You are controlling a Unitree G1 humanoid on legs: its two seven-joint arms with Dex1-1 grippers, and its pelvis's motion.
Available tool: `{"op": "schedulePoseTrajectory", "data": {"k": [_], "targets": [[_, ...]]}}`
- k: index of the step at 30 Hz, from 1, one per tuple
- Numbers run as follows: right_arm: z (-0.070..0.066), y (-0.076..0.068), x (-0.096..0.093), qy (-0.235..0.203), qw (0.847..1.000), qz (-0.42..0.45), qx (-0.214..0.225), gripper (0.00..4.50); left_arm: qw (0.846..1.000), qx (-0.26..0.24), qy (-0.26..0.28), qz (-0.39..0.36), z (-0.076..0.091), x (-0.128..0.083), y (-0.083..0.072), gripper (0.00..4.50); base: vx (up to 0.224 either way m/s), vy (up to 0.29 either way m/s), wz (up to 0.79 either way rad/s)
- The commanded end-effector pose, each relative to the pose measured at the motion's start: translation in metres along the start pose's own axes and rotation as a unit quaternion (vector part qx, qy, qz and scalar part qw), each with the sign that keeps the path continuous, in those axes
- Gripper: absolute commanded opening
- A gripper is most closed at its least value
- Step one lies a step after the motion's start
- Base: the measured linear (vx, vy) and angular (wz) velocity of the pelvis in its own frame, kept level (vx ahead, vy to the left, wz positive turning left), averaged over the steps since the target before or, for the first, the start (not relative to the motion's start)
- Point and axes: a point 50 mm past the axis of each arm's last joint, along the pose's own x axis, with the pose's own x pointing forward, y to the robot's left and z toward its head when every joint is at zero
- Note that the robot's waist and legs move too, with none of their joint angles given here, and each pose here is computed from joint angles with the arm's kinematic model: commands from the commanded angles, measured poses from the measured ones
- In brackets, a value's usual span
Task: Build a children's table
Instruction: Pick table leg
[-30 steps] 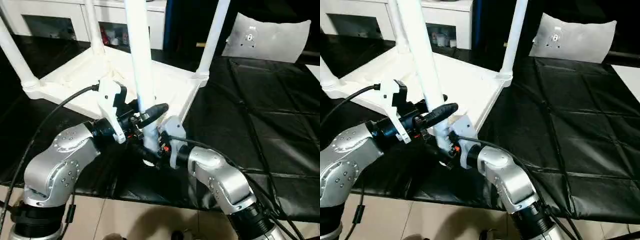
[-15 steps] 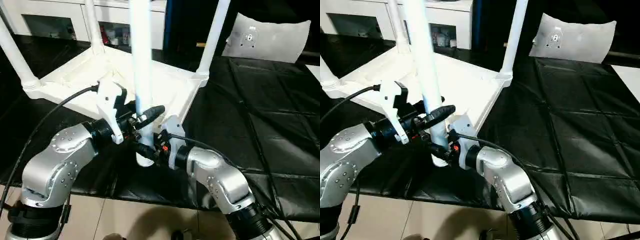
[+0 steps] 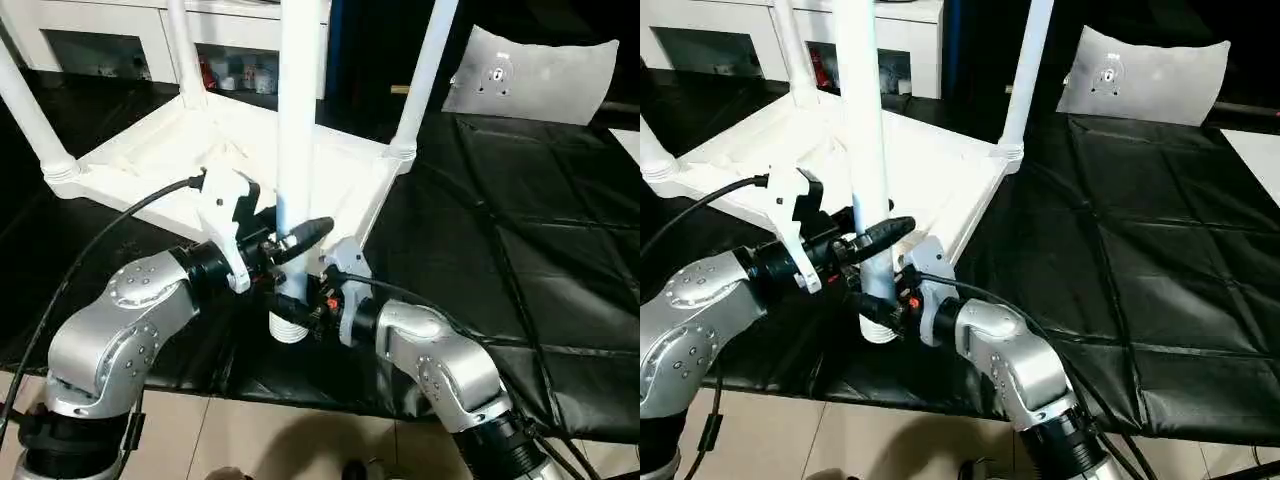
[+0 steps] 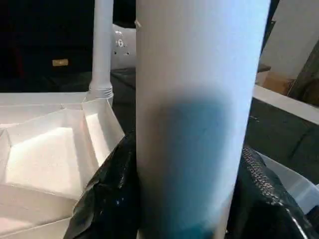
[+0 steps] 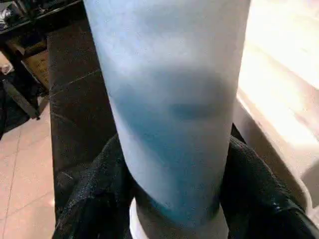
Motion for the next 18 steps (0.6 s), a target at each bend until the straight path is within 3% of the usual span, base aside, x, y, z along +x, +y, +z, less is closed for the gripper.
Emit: {"op": "schedulePoseTrajectory", "data": {"k": [1, 7, 12, 17, 18], "targets": [[0.007, -0.005, -0.007, -0.033, 0.999, 0.004, 0.009, 1.99, 1.0, -0.006, -0.002, -0.012, 0.0, -0.004, -0.001, 2.52, 0.0, 0.0, 0.0], [0.008, -0.009, -0.009, -0.045, 0.999, 0.005, 0.003, 1.99, 0.999, -0.027, -0.009, -0.043, 0.001, -0.008, -0.006, 2.52, 0.0, 0.0, 0.0], [0.004, -0.008, -0.014, -0.039, 0.999, 0.032, -0.021, 1.99, 0.995, -0.022, 0.003, -0.101, -0.009, -0.018, -0.009, 2.52, 0.0, 0.0, 0.0], [-0.003, -0.005, -0.02, -0.039, 0.997, 0.058, -0.03, 1.99, 0.981, -0.074, -0.005, -0.18, -0.025, -0.027, -0.021, 2.52, 0.0, 0.0, 0.0], [-0.004, -0.004, -0.021, -0.039, 0.997, 0.06, -0.031, 1.99, 0.98, -0.084, -0.009, -0.181, -0.026, -0.028, -0.021, 2.8, 0.0, 0.0, 0.0]]}}
